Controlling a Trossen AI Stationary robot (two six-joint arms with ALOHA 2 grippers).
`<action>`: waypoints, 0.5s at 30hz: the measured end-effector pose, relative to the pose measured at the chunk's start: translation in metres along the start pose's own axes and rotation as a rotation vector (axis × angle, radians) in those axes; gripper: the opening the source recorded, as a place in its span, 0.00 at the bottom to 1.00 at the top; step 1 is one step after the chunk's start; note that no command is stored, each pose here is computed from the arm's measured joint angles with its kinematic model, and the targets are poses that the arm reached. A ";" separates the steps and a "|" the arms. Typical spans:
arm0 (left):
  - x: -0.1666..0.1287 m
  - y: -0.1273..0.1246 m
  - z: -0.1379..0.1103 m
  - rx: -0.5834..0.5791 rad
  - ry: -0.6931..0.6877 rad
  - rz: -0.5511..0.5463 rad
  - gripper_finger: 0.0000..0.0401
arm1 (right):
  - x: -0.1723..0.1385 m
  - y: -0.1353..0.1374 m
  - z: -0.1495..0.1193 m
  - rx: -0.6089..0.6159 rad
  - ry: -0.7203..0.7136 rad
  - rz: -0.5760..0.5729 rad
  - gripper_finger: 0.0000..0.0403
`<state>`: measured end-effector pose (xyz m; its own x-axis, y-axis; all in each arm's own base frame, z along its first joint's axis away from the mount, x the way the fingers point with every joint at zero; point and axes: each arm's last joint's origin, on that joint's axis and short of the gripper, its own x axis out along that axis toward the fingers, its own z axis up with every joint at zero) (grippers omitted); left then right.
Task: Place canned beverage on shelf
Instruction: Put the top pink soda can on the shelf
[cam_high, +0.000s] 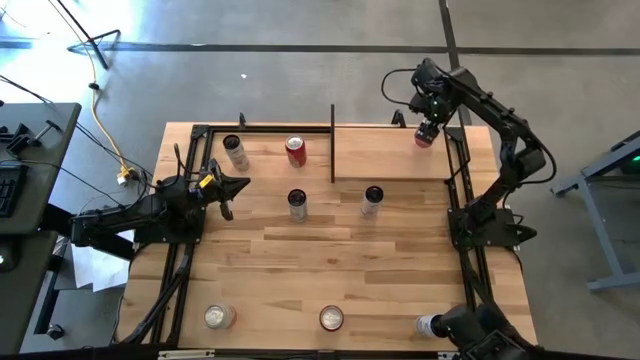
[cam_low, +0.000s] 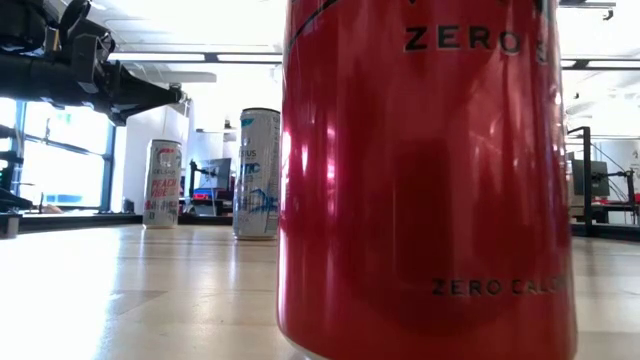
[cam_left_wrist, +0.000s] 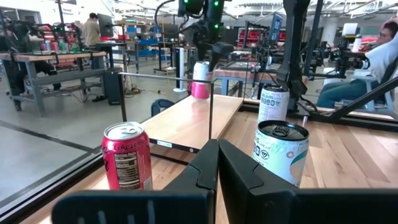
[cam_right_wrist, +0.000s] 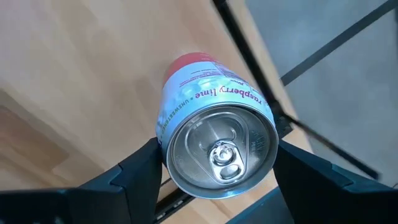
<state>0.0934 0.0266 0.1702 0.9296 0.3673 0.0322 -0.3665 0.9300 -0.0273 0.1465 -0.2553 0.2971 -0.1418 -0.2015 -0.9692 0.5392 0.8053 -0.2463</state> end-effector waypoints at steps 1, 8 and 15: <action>0.000 0.000 0.000 0.000 0.000 0.000 0.01 | 0.001 0.000 0.000 0.000 0.003 0.002 0.64; 0.000 0.000 0.000 0.000 0.000 0.000 0.01 | 0.000 0.000 0.001 0.079 -0.006 -0.008 0.66; 0.000 0.000 0.000 0.000 0.000 0.000 0.01 | 0.000 0.000 0.000 0.152 0.004 -0.006 0.74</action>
<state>0.0934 0.0266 0.1703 0.9295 0.3673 0.0324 -0.3665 0.9300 -0.0276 0.1461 -0.2552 0.2968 -0.1488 -0.2034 -0.9677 0.6580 0.7101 -0.2504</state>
